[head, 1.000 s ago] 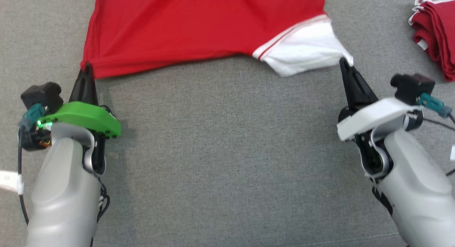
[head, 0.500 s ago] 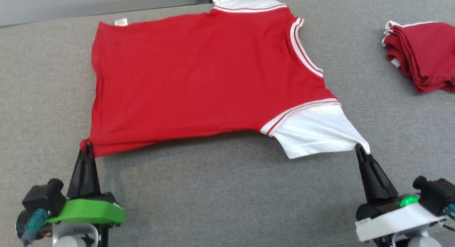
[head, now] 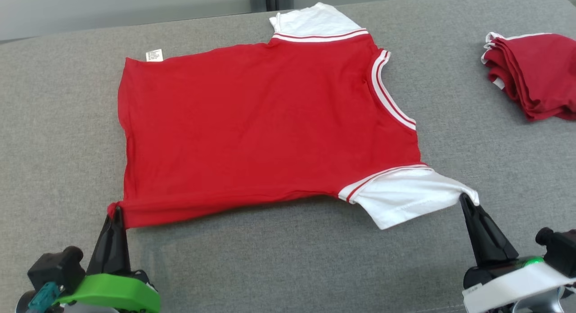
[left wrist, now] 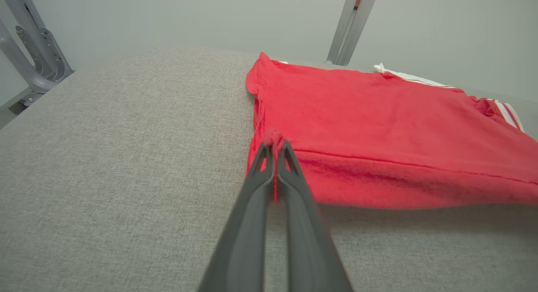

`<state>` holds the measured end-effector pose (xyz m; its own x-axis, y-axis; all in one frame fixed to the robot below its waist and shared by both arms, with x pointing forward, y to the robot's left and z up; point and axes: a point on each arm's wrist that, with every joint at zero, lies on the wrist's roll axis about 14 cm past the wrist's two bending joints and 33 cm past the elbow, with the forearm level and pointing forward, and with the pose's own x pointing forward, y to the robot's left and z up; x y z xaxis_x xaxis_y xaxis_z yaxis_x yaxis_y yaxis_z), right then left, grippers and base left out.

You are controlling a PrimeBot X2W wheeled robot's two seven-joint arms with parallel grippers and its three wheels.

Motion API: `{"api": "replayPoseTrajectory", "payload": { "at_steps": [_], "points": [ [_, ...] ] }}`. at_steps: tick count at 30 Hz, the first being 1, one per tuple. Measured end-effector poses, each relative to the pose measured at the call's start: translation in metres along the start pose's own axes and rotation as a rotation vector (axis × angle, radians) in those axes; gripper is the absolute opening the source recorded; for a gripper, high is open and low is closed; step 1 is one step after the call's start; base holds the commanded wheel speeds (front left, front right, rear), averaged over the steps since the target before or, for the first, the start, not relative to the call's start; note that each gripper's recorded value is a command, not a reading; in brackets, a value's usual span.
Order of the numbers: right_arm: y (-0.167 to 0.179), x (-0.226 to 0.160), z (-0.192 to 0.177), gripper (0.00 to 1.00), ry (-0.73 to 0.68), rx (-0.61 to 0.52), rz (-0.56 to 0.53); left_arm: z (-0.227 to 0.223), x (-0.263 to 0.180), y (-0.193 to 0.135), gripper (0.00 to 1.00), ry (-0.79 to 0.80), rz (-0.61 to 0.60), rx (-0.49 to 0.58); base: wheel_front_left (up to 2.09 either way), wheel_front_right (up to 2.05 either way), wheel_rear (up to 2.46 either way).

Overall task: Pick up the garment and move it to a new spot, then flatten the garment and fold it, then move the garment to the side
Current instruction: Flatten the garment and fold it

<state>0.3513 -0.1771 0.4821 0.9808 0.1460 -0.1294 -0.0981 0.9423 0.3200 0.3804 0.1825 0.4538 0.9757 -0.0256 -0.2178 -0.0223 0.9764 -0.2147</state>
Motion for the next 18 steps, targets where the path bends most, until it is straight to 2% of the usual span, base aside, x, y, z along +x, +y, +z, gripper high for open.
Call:
{"api": "replayPoseTrajectory", "payload": {
  "at_steps": [5, 18],
  "points": [
    [-0.007, 0.028, -0.002, 0.0, 0.017, -0.01, 0.017, -0.007, 0.022, -0.003, 0.0, 0.051, -0.031, -0.004, 0.0, 0.0, 0.0],
    [-0.019, 0.136, -0.023, 0.0, 0.068, -0.052, 0.097, -0.04, 0.079, 0.004, 0.0, 0.139, -0.063, 0.007, 0.0, 0.0, 0.0]
  ]
}}
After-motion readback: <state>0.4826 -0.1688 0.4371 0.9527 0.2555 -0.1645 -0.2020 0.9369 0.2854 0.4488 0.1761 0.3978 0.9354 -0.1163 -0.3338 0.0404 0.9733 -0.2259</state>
